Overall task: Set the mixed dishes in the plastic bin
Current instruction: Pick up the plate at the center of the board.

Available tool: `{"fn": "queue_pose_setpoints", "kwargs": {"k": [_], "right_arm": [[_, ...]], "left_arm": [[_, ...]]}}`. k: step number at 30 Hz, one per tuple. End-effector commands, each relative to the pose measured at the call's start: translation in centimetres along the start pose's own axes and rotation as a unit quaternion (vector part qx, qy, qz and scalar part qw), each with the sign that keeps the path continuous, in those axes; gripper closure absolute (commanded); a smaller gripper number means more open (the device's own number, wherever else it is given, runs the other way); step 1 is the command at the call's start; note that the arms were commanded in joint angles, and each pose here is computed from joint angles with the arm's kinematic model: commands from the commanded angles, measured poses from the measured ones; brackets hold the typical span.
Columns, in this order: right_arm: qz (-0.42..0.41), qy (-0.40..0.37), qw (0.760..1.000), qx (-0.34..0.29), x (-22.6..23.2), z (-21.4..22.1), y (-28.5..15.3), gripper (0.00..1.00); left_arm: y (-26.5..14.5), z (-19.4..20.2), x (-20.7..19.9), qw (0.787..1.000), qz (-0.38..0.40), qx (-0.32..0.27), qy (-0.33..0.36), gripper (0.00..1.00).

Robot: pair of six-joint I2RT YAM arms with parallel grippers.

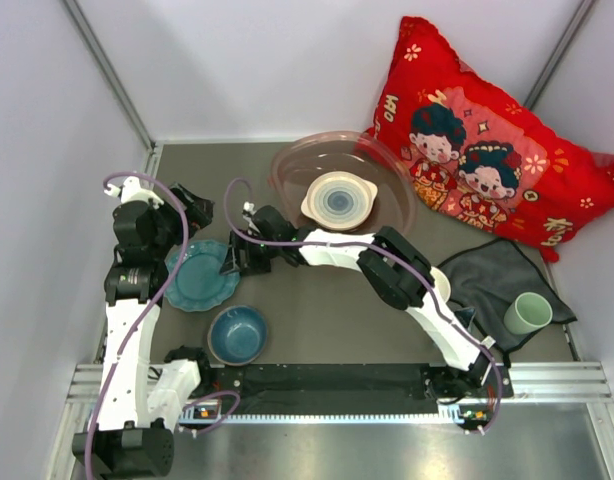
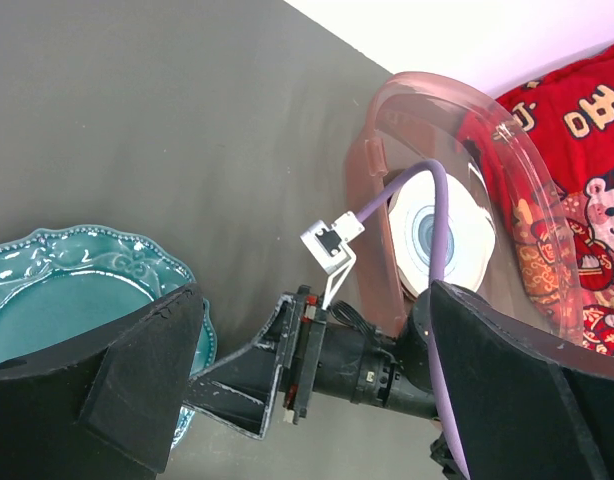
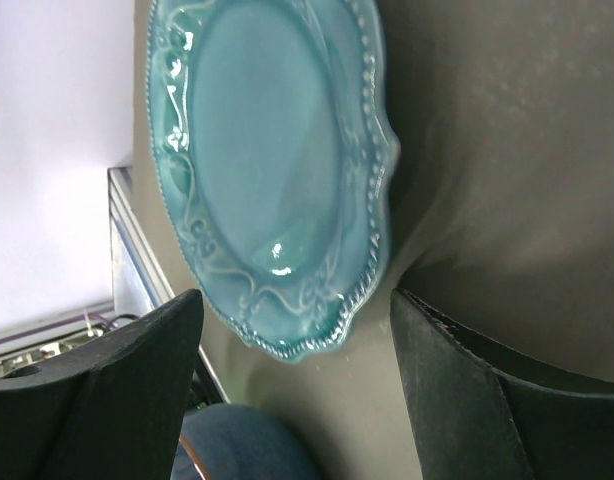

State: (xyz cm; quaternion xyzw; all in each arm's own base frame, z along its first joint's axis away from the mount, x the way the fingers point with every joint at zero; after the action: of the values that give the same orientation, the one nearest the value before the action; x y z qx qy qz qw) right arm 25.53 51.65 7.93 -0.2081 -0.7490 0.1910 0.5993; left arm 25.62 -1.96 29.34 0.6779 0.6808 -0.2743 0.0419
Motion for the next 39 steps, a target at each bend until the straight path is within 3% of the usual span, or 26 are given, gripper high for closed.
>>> {"fn": "queue_pose_setpoints", "kwargs": {"k": [1,9,14,23,27,31,39], "right_arm": [[0.023,0.018,1.000,0.001,-1.6,0.6,1.9,0.25],[0.021,0.047,0.999,-0.003,-2.6,0.8,3.1,0.25],[0.025,0.059,0.998,0.000,-3.4,1.1,3.6,0.34],[0.033,0.070,0.997,0.003,-4.6,1.4,4.2,0.69],[0.032,0.070,0.997,0.002,-4.5,1.3,4.1,0.99],[0.027,0.057,0.998,-0.002,-3.9,0.7,3.7,1.00],[-0.005,-0.003,1.000,-0.029,1.8,-1.8,1.0,1.00]], "left_arm": [[-0.5,-1.0,-0.5,1.000,0.013,-0.021,0.006,0.01],[-0.6,-1.1,-0.5,1.000,0.010,-0.022,0.007,0.01],[-0.5,-1.0,-0.4,1.000,0.009,-0.022,0.007,0.01],[-0.6,-0.9,-0.3,1.000,0.005,-0.023,0.009,0.01],[-0.6,-0.9,-0.3,1.000,0.005,-0.022,0.008,0.01],[-0.6,-0.9,-0.2,1.000,0.002,-0.022,0.006,0.01],[-0.6,-0.8,-0.1,1.000,-0.001,-0.023,0.006,0.02]]}}
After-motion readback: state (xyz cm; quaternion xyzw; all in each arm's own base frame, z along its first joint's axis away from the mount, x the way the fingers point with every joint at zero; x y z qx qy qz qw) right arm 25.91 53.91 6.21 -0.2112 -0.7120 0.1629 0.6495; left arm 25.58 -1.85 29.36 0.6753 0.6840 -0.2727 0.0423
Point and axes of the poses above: each gripper's point midway between its finger pads, its own y axis out along the fingers, its own x axis along the line the jaws close on, z = x × y, the point moved 5 cm from there along -y, back along the fingers, and after that the axes turned 9 degrees about y, right-handed, at the moved point
